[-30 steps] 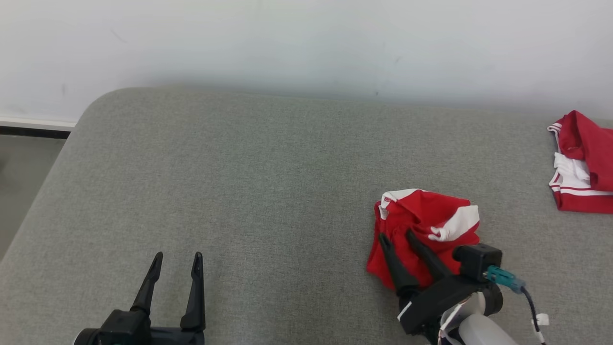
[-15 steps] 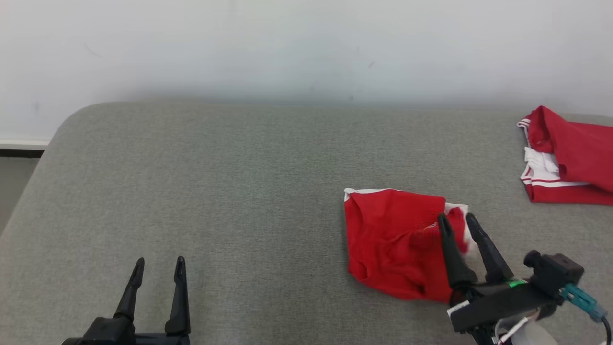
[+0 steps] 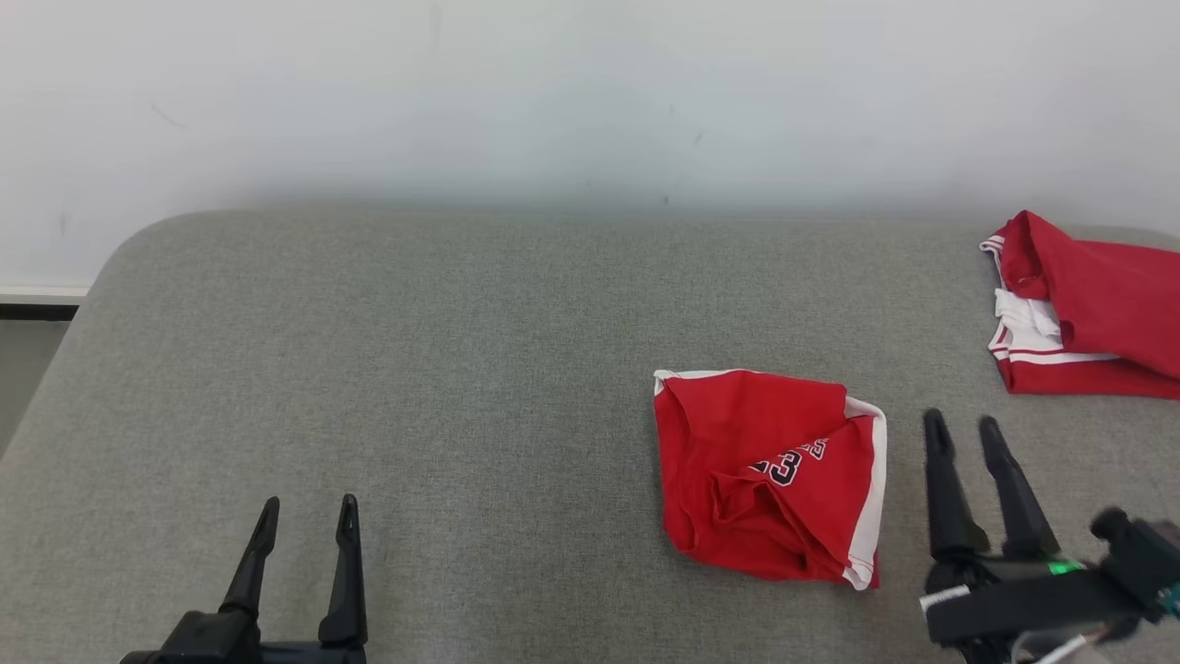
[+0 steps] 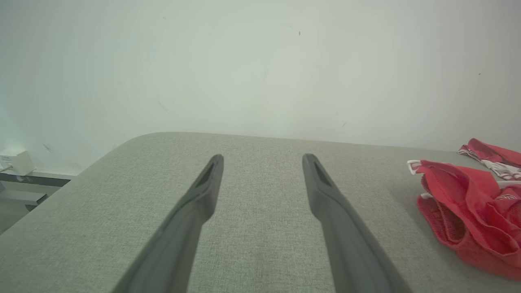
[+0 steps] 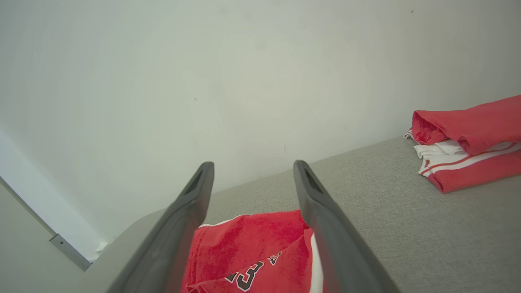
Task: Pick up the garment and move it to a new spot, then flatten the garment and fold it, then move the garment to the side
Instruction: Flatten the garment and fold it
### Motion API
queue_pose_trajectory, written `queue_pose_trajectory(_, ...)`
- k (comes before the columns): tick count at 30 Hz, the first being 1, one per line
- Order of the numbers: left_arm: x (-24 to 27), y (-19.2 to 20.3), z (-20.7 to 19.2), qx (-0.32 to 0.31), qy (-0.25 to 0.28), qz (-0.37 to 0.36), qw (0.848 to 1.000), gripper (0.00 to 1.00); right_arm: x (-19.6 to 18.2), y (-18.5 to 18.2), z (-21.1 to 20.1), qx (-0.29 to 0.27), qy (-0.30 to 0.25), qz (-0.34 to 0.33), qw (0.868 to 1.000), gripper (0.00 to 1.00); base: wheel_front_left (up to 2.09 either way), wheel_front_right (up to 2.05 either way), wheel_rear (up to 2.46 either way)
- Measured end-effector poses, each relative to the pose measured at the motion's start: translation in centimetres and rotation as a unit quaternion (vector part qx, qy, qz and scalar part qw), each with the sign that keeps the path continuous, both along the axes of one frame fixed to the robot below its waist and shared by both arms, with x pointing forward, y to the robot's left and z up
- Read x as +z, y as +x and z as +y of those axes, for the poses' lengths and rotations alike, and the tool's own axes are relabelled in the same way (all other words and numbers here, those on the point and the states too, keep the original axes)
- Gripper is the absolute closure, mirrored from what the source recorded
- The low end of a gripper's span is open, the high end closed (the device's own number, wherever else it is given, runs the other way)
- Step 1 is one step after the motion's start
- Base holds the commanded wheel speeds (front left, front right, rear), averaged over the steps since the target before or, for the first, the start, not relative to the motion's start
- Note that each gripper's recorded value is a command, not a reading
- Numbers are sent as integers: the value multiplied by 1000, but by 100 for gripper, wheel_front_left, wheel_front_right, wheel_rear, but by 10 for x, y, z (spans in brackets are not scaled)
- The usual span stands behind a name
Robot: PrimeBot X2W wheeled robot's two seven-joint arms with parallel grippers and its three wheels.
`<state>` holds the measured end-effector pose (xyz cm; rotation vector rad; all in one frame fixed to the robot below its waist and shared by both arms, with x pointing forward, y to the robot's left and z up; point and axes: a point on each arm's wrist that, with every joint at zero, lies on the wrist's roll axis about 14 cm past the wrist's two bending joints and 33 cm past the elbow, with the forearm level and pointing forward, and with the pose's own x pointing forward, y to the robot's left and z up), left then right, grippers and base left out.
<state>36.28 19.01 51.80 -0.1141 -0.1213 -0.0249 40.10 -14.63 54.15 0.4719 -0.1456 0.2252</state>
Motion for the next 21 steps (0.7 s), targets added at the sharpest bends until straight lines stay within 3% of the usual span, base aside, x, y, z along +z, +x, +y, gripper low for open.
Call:
queue_pose_trajectory(10, 5, -4, 8, 12, 2, -8, 1000, 0, -34, -30, -47, -78, -4, 47, 996, 0, 0, 0, 0)
queue_pose_trajectory(21, 5, -6, 8, 12, 9, -9, 1000, 0, -83, -37, -12, -31, -3, 126, 992, 0, 0, 0, 0)
